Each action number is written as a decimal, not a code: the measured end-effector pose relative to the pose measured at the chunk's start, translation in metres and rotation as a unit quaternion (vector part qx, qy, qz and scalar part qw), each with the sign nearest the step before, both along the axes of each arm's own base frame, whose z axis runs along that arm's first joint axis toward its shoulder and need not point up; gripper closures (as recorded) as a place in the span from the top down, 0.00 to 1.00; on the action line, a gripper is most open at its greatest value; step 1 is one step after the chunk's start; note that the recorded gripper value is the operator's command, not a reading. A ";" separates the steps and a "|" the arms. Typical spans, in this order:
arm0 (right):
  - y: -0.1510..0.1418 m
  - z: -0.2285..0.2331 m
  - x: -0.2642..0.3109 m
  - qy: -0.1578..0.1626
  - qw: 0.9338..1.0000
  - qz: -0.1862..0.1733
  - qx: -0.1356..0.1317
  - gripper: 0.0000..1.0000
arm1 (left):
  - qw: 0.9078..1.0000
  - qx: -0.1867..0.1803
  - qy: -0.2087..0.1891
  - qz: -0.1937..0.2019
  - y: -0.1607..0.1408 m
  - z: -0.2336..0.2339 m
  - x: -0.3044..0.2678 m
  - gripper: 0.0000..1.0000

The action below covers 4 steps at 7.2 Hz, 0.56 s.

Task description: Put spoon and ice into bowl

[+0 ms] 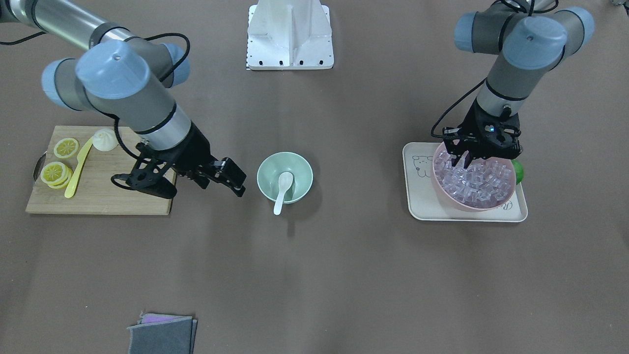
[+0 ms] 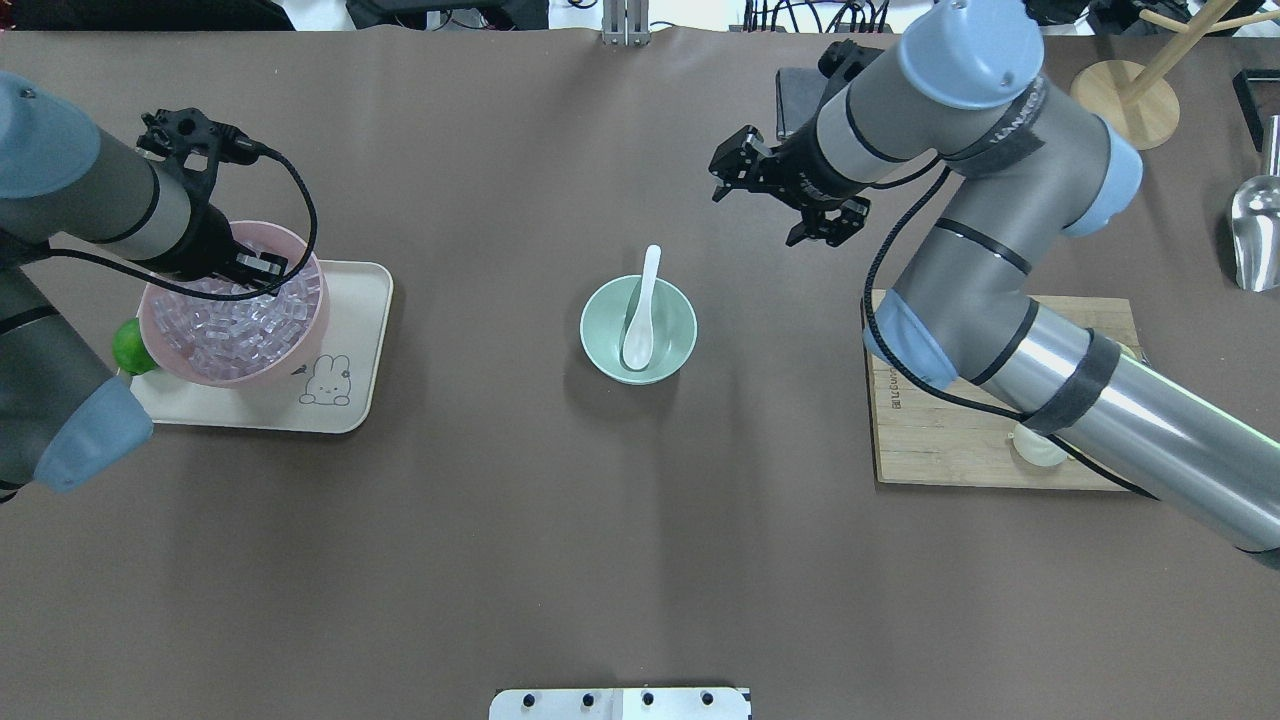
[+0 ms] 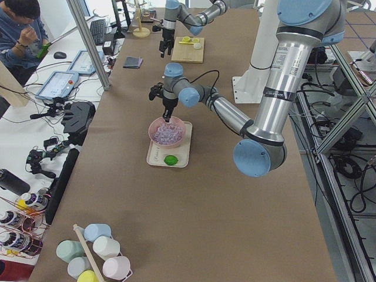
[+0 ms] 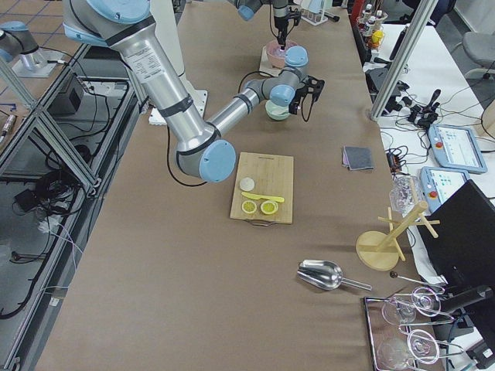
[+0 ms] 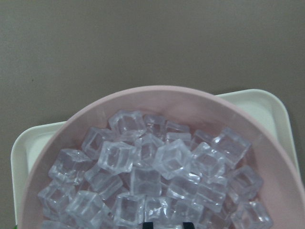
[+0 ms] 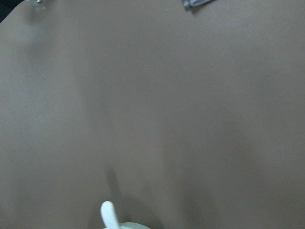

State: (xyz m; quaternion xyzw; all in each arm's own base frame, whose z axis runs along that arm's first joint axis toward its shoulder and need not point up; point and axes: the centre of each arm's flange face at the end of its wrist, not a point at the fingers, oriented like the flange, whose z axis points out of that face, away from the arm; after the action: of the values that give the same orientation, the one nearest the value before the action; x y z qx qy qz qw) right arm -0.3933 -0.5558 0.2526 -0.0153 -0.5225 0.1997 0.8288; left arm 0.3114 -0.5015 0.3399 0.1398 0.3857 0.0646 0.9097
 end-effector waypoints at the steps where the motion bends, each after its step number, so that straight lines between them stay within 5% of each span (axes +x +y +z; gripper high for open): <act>1: 0.004 0.030 0.030 0.009 1.000 -0.014 0.011 1.00 | 1.000 -0.008 0.024 -0.016 -0.005 -0.032 0.016 0.00; 4: 0.021 0.120 0.108 0.050 0.995 -0.056 0.060 1.00 | 0.994 -0.067 0.078 -0.037 -0.010 -0.123 0.126 0.00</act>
State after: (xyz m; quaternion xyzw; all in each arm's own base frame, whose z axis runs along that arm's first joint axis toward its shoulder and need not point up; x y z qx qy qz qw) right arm -0.2851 -0.5353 0.3722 0.0148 -0.4893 0.1217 0.8635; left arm 0.4370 -0.5113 0.2166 0.0977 0.4536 -0.0061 0.8858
